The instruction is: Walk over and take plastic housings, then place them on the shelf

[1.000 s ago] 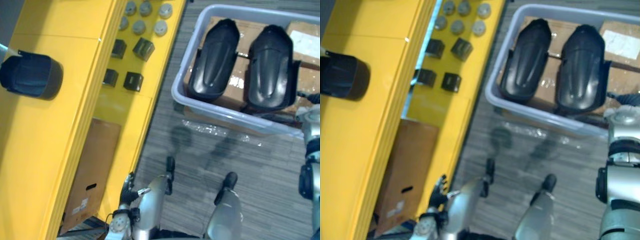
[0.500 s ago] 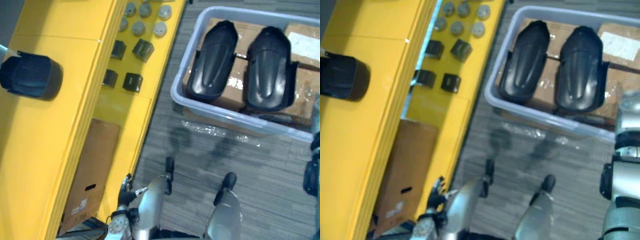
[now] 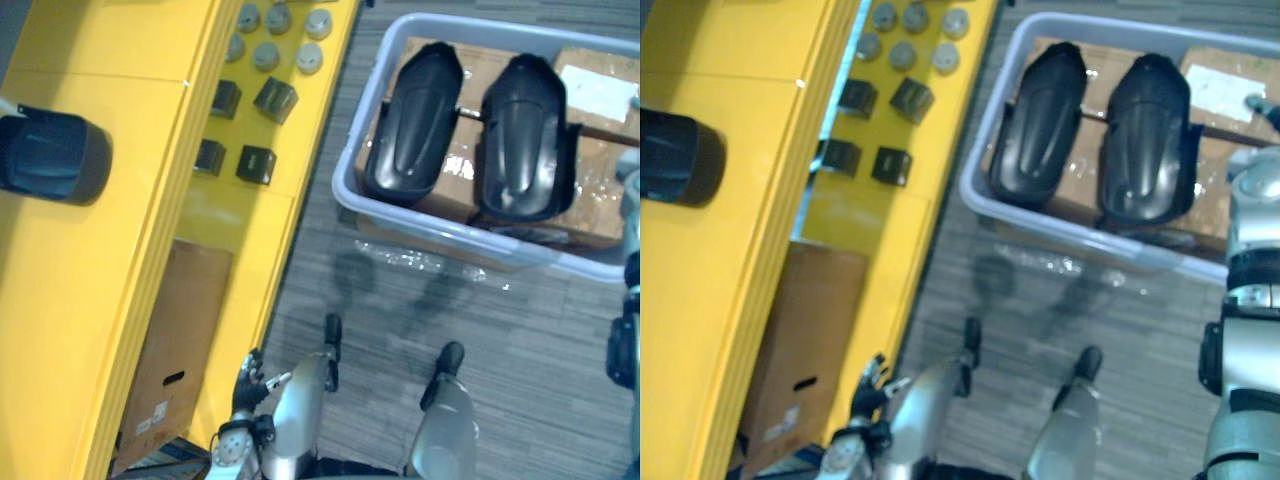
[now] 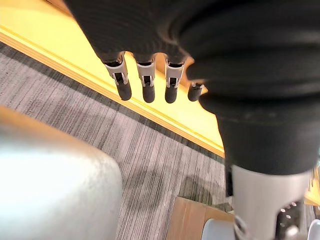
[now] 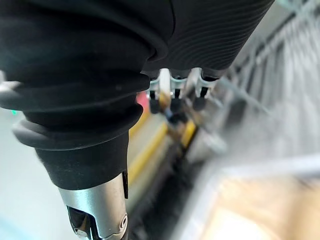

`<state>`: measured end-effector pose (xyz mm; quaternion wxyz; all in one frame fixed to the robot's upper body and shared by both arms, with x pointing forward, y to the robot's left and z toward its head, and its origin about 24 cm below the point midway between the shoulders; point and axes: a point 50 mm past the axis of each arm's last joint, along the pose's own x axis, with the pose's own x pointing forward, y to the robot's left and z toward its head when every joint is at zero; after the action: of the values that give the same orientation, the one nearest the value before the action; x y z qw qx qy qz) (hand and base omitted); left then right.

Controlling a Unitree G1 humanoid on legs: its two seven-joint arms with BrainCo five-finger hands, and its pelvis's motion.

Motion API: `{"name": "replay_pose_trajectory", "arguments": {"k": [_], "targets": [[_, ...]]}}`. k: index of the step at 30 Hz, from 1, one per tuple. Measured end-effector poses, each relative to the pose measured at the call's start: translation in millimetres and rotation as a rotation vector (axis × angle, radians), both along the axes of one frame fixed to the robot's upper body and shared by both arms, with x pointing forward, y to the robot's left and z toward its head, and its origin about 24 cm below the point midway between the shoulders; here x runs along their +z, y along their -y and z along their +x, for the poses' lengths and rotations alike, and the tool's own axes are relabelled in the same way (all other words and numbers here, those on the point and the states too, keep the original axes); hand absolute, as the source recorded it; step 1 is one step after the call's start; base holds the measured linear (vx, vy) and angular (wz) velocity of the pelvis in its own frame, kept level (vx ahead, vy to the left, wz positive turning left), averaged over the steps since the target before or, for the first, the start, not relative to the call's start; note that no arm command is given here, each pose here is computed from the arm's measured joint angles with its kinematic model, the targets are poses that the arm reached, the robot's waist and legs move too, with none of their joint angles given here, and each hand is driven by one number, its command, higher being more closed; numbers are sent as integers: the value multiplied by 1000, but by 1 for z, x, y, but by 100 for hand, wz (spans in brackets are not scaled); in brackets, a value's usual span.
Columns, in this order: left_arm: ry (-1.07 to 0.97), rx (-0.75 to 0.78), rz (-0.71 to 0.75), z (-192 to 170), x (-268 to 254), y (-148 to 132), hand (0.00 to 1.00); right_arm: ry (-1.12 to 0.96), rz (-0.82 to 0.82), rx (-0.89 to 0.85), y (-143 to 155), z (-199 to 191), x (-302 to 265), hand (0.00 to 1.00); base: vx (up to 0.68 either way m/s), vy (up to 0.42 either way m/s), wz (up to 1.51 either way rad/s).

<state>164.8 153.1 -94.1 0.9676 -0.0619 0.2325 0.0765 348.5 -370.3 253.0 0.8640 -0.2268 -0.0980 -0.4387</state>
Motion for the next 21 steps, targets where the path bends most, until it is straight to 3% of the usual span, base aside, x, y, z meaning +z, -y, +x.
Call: {"name": "replay_pose_trajectory", "arguments": {"k": [5,21], "targets": [[7,-3,-3,0,0,0,0,-69,43,48,3,2,-11,0,-28,-7,9],[4,-2,0,-1,-1,-1,0,-402,191,-33,20,-7,-63,0,-21,-32,6]]}}
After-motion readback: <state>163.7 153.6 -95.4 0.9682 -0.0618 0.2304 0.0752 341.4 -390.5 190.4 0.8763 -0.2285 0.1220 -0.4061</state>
